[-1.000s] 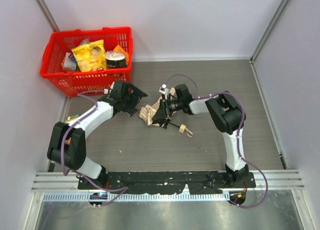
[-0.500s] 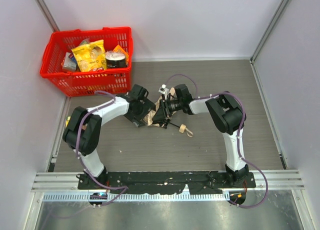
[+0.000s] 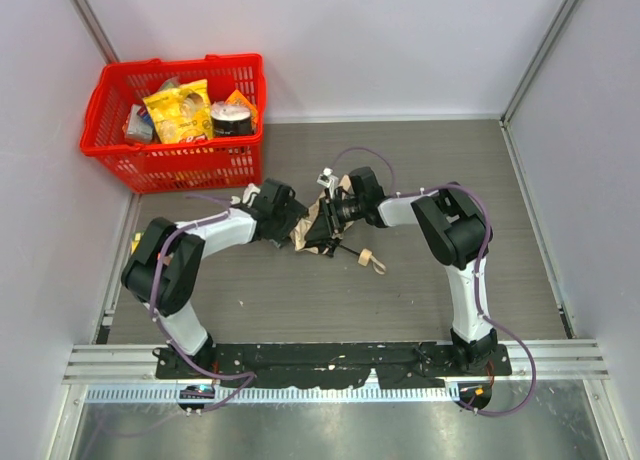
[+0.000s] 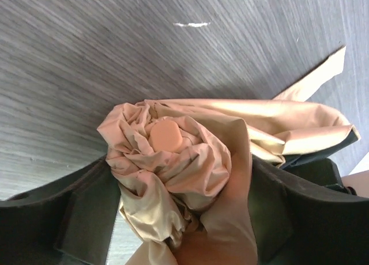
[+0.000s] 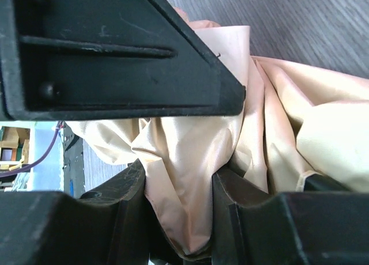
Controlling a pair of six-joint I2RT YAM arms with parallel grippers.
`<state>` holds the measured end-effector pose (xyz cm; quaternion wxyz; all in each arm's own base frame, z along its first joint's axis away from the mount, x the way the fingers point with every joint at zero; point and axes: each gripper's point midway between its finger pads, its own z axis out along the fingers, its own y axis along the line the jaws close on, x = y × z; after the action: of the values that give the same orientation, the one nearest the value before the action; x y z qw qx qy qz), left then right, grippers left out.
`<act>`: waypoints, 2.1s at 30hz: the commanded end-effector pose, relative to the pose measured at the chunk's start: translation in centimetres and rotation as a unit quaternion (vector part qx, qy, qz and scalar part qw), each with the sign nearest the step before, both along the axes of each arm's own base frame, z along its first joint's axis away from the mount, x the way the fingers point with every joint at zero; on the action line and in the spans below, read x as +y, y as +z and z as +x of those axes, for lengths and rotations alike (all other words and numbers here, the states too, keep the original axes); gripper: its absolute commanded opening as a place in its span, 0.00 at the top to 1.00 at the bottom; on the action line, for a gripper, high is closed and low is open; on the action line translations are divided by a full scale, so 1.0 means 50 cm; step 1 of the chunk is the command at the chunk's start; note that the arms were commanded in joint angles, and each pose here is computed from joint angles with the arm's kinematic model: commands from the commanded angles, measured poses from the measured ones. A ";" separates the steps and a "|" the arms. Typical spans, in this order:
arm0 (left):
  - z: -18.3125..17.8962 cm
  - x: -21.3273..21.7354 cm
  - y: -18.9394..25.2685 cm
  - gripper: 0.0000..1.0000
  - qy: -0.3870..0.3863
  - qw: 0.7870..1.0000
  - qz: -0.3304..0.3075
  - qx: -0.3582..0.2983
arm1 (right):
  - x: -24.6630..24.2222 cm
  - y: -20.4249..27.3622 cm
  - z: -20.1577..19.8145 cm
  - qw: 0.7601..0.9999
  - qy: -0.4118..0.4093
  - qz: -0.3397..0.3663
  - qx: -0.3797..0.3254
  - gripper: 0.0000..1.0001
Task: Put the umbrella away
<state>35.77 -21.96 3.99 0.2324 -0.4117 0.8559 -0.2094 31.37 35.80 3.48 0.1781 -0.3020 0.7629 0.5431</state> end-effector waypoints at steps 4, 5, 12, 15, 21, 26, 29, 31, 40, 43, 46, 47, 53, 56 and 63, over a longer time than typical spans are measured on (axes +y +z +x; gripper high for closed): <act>0.002 0.052 -0.119 0.56 0.019 0.998 0.065 0.003 | -0.057 -0.136 -0.085 0.988 -0.011 -0.109 0.110 0.99; -0.001 0.052 -0.123 0.73 0.020 0.998 0.064 0.008 | -0.057 -0.136 -0.083 0.988 -0.011 -0.108 0.111 0.99; -0.033 0.072 -0.127 1.00 0.018 0.996 0.080 0.026 | -0.062 -0.135 -0.079 0.986 -0.019 -0.123 0.110 0.99; -0.065 0.078 -0.124 1.00 0.007 0.993 0.090 0.071 | -0.066 -0.124 -0.060 0.984 -0.050 -0.143 0.097 0.75; -0.116 0.074 -0.121 1.00 -0.007 0.985 0.089 0.146 | -0.080 -0.041 -0.028 0.975 -0.106 -0.189 0.039 0.23; -0.138 0.088 -0.111 1.00 -0.006 0.983 0.098 0.158 | -0.101 0.059 -0.026 0.967 -0.129 -0.209 -0.074 0.22; -0.147 0.094 -0.102 1.00 -0.006 0.979 0.107 0.172 | -0.105 0.132 -0.013 0.951 -0.163 -0.200 -0.172 0.21; -0.155 0.092 -0.098 1.00 -0.003 0.977 0.104 0.187 | -0.091 0.181 -0.008 0.940 -0.180 -0.175 -0.231 0.20; -0.195 0.113 -0.107 1.00 0.031 0.957 0.126 0.259 | 0.034 0.241 -0.053 0.859 -0.207 -0.154 -0.443 0.16; -0.206 0.111 -0.120 1.00 0.039 0.952 0.121 0.277 | 0.055 0.231 -0.090 0.824 -0.199 -0.153 -0.507 0.16; -0.208 0.111 -0.126 1.00 0.041 0.950 0.123 0.284 | 0.064 0.203 -0.094 0.807 -0.201 -0.161 -0.531 0.15; -0.209 0.112 -0.128 1.00 0.042 0.950 0.124 0.285 | 0.069 0.200 -0.088 0.803 -0.198 -0.167 -0.537 0.15; -0.206 0.122 -0.119 1.00 0.047 0.949 0.137 0.279 | 0.044 0.078 -0.050 0.750 -0.160 -0.276 -0.580 0.15; -0.207 0.123 -0.116 1.00 0.049 0.949 0.137 0.278 | 0.013 0.036 -0.023 0.711 -0.168 -0.338 -0.593 0.16; -0.206 0.127 -0.109 1.00 0.053 0.950 0.145 0.271 | -0.054 -0.061 -0.012 0.704 -0.184 -0.428 -0.537 0.53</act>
<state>32.42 -20.58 2.21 0.1241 -0.4666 0.8689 -0.1091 30.19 36.86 3.97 0.5607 -0.4569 0.6869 -0.0711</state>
